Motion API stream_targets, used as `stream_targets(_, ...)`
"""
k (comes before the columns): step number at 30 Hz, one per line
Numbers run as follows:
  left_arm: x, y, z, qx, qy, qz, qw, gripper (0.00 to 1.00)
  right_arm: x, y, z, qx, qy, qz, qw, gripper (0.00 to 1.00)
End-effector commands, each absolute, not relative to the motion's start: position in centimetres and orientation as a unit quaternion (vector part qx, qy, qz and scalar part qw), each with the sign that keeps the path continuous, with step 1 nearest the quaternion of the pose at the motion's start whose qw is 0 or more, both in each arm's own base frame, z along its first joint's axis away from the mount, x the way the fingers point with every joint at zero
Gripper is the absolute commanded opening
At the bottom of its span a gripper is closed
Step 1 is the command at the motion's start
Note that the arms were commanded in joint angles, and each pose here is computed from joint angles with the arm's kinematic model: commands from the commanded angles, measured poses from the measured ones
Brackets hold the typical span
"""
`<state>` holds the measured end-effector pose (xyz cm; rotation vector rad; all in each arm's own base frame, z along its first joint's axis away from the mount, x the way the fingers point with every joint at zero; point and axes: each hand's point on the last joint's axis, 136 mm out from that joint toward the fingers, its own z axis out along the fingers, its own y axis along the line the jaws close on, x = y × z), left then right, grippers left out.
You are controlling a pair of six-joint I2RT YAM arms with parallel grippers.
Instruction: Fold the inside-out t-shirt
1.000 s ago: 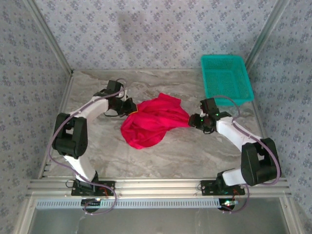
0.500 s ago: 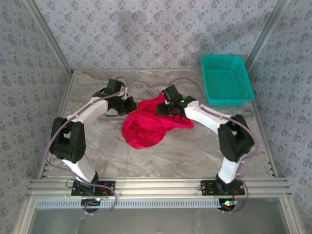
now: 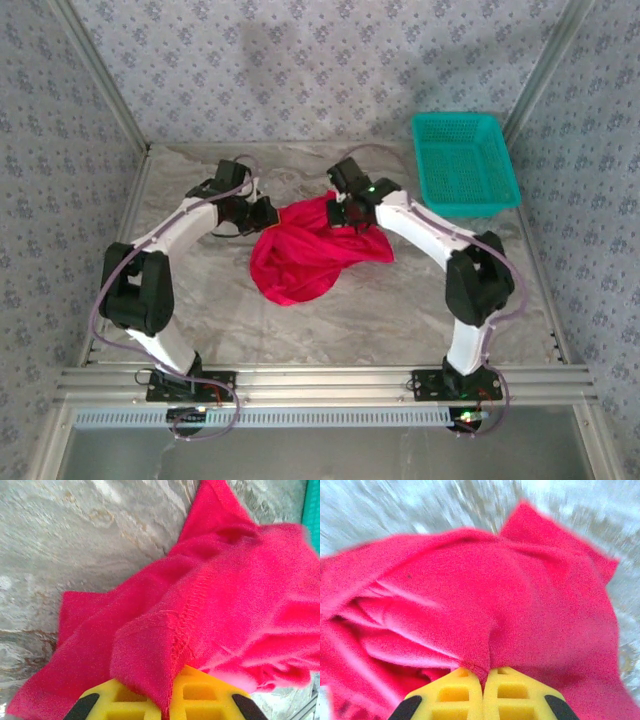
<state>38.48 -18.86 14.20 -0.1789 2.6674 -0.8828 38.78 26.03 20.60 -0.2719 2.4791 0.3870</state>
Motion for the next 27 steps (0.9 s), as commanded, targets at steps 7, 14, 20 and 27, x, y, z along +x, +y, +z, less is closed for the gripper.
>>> stream_targets(7,40.3,-16.0,15.5,-0.077,0.932,-0.303,0.181,0.08,35.6,16.8,32.4,-0.006,0.855,0.312,0.413,0.00)
stream_targets(14,40.1,-17.7,15.4,-0.060,0.929,-0.318,0.183,0.13,36.7,13.1,23.4,0.079,0.879,0.328,0.337,0.00)
stream_targets(20,38.8,-21.7,17.2,0.046,0.923,-0.297,0.241,0.29,37.3,15.2,18.3,0.077,0.900,0.342,0.261,0.00)
stream_targets(27,35.2,-29.0,18.8,0.175,0.874,-0.344,0.296,0.45,37.3,15.0,19.2,0.080,0.896,0.341,0.273,0.00)
